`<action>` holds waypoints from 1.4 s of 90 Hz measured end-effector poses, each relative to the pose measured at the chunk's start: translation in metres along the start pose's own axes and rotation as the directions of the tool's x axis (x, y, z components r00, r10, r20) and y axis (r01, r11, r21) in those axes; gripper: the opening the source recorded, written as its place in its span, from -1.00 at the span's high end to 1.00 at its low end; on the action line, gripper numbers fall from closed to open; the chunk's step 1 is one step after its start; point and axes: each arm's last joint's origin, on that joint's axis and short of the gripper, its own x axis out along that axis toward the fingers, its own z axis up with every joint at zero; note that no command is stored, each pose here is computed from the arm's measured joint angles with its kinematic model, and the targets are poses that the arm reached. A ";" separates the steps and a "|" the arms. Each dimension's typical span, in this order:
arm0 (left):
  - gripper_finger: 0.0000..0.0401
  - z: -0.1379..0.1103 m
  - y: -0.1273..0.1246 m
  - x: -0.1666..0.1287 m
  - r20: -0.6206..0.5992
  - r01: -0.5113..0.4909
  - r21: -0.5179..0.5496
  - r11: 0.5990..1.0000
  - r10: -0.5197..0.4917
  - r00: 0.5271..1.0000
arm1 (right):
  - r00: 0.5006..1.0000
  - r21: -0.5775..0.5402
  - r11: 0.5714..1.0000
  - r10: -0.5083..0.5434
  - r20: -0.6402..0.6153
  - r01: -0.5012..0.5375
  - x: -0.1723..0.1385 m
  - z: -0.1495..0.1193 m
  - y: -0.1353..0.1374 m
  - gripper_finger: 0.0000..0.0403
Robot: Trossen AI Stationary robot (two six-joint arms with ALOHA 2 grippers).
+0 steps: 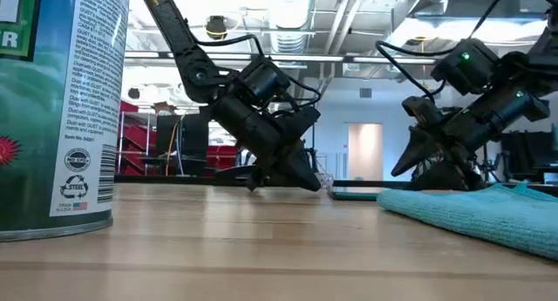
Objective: Apply microfiber cloth
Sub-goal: Spray the front of the black tablet using the spray can
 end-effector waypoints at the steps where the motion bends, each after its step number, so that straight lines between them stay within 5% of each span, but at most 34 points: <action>1: 1.00 0.000 0.000 0.000 0.000 0.000 0.000 1.000 0.000 1.000 | 1.000 0.000 1.000 0.000 0.000 0.000 0.000 0.000 0.000 0.22; 72: 1.00 0.019 -0.018 0.045 -0.069 0.073 0.068 0.995 -0.068 0.995 | 1.000 -0.003 1.000 -0.020 -0.005 0.020 0.000 -0.001 0.000 0.22; 94: 1.00 0.033 -0.031 0.018 -0.064 0.035 0.123 0.992 -0.028 0.998 | 0.999 -0.025 0.999 -0.030 -0.015 0.030 0.000 -0.005 0.000 0.22; 126: 1.00 0.051 -0.055 -0.039 -0.004 -0.171 0.216 0.961 0.176 0.984 | 0.999 -0.038 0.999 -0.028 -0.020 0.027 0.000 -0.006 0.001 0.22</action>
